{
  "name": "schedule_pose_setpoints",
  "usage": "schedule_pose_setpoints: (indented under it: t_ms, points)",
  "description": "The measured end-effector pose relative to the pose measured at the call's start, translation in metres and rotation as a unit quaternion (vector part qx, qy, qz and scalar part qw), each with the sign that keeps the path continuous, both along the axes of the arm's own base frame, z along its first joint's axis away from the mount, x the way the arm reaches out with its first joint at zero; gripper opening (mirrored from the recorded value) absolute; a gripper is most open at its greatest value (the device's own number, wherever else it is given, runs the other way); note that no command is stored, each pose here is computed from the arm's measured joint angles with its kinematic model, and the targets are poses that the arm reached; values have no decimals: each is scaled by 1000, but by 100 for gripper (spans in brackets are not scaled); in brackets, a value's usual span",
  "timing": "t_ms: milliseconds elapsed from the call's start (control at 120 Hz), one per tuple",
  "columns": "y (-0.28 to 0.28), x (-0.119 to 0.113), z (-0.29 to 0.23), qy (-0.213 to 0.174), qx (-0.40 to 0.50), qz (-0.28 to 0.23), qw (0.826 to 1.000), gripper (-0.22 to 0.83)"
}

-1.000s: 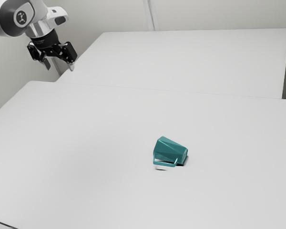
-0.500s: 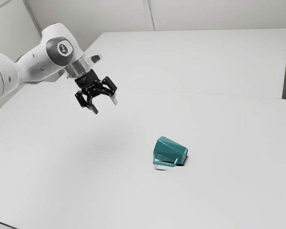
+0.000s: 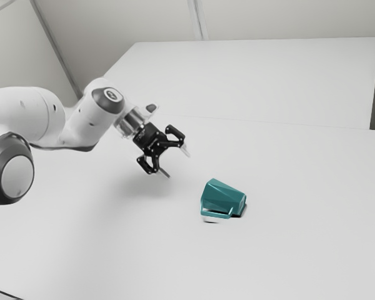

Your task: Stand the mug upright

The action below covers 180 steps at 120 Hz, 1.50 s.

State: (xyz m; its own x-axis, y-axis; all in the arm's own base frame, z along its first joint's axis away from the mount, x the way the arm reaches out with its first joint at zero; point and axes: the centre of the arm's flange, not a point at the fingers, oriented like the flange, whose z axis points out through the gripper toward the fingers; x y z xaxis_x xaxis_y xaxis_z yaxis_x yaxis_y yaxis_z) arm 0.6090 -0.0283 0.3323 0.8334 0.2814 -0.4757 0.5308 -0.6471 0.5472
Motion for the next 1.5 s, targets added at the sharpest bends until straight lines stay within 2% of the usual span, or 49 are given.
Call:
schedule_pose_setpoints:
  t_ms: [333, 750, 783, 925, 1042, 1175, 1367, 1500]
  points:
    - [-61, 6, -40, 23, -77, 27, 996, 61]
    - [-96, 6, -74, 39, -102, 48, 993, 61]
    - [-97, 6, -75, 38, -102, 50, 993, 55]
    - [-95, 9, -74, 29, -95, 55, 994, 18]
    - [-98, 11, -71, 23, -92, 55, 994, 0]
    - [-105, 12, -68, 17, -90, 52, 994, -9]
    - [-114, 12, -62, 9, -77, 42, 996, -14]
    - [-125, 9, -19, -28, -38, 0, 999, -16]
